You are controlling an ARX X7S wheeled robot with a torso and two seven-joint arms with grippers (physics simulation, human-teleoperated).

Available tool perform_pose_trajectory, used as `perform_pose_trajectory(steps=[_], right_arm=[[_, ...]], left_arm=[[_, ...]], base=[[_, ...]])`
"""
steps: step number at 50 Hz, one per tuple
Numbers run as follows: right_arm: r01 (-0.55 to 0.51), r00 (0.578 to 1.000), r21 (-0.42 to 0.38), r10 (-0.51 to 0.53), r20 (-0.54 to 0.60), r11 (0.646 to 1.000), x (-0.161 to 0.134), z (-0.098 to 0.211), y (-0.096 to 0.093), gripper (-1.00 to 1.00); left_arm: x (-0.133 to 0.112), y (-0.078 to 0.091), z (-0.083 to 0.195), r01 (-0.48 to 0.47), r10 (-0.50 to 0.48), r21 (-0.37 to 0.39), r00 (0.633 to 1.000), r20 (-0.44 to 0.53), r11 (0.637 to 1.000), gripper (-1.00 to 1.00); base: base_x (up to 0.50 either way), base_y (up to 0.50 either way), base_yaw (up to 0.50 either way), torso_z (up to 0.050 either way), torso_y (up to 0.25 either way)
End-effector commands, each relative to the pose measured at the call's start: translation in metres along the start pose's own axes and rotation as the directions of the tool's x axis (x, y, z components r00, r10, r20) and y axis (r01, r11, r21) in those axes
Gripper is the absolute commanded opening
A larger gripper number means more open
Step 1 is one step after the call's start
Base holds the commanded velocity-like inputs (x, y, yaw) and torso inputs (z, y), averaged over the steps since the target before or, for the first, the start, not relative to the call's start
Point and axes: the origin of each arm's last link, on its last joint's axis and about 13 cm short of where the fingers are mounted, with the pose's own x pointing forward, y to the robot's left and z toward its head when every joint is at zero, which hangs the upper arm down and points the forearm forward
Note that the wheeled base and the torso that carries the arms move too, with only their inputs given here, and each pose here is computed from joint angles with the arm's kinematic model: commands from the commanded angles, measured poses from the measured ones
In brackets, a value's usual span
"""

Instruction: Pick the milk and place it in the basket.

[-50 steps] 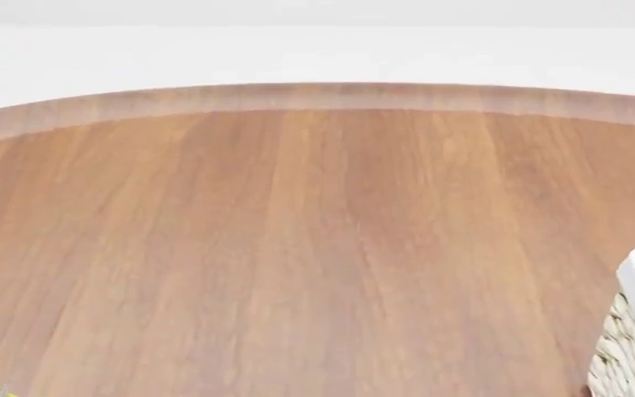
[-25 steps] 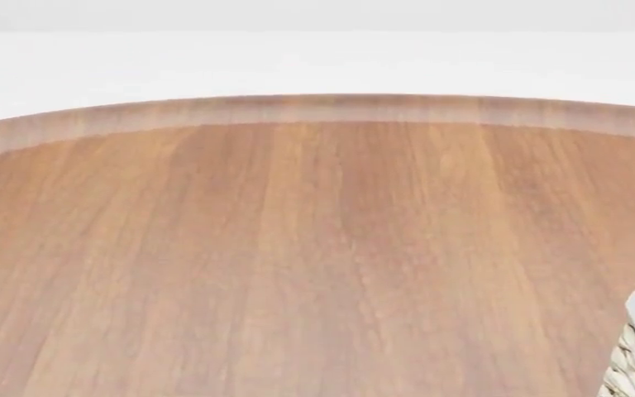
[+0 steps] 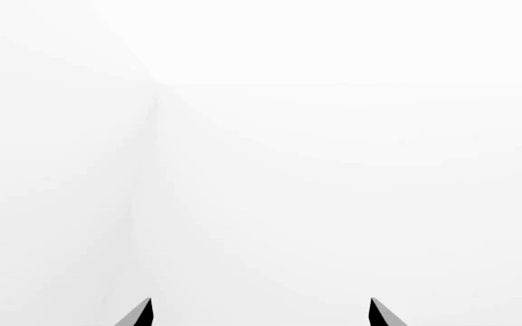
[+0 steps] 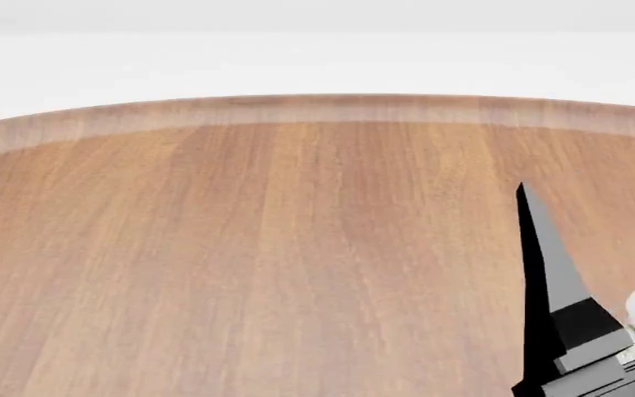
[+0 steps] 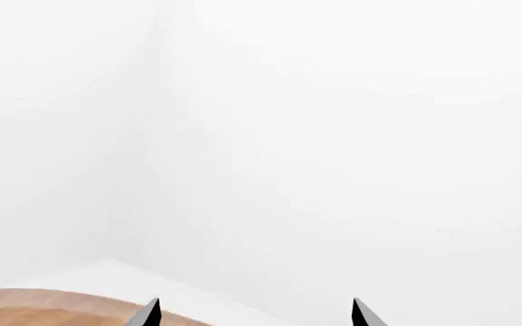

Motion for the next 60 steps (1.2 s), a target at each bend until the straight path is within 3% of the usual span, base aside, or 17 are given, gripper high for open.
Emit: perform_pose_trajectory(steps=[1, 15, 22, 43, 60], right_arm=[[-0.156, 0.978, 0.041, 0.16, -0.132, 0.987, 0.021, -0.023, -0.002, 1.0], [-0.347, 0.897, 0.099, 0.361, -0.256, 0.933, 0.031, -0.051, 0.016, 1.0], [-0.399, 0.86, 0.113, 0.414, -0.297, 0.91, 0.031, -0.062, 0.022, 1.0], [-0.601, 0.689, 0.198, 0.627, -0.364, 0.775, 0.029, -0.097, 0.053, 1.0], [-0.687, 0.588, 0.244, 0.721, -0.367, 0.684, 0.028, -0.107, 0.069, 1.0]], left_arm=[[0.0, 0.0, 0.0, 0.001, -0.001, 0.001, 1.0, -0.001, 1.0, 1.0], [0.0, 0.0, -0.001, 0.0, 0.0, 0.002, 1.0, -0.002, 1.0, 1.0], [0.0, 0.0, -0.001, 0.0, 0.0, 0.002, 1.0, -0.002, 1.0, 1.0], [0.0, 0.0, -0.002, -0.001, 0.001, 0.003, 1.0, -0.004, 1.0, 1.0], [0.0, 0.001, -0.002, -0.001, 0.002, 0.003, 1.0, -0.003, 1.0, 1.0]], base=[[0.0, 0.0, 0.0, 0.0, 0.0], [0.0, 0.0, 0.0, 0.0, 0.0], [0.0, 0.0, 0.0, 0.0, 0.0], [0.0, 0.0, 0.0, 0.0, 0.0], [0.0, 0.0, 0.0, 0.0, 0.0]])
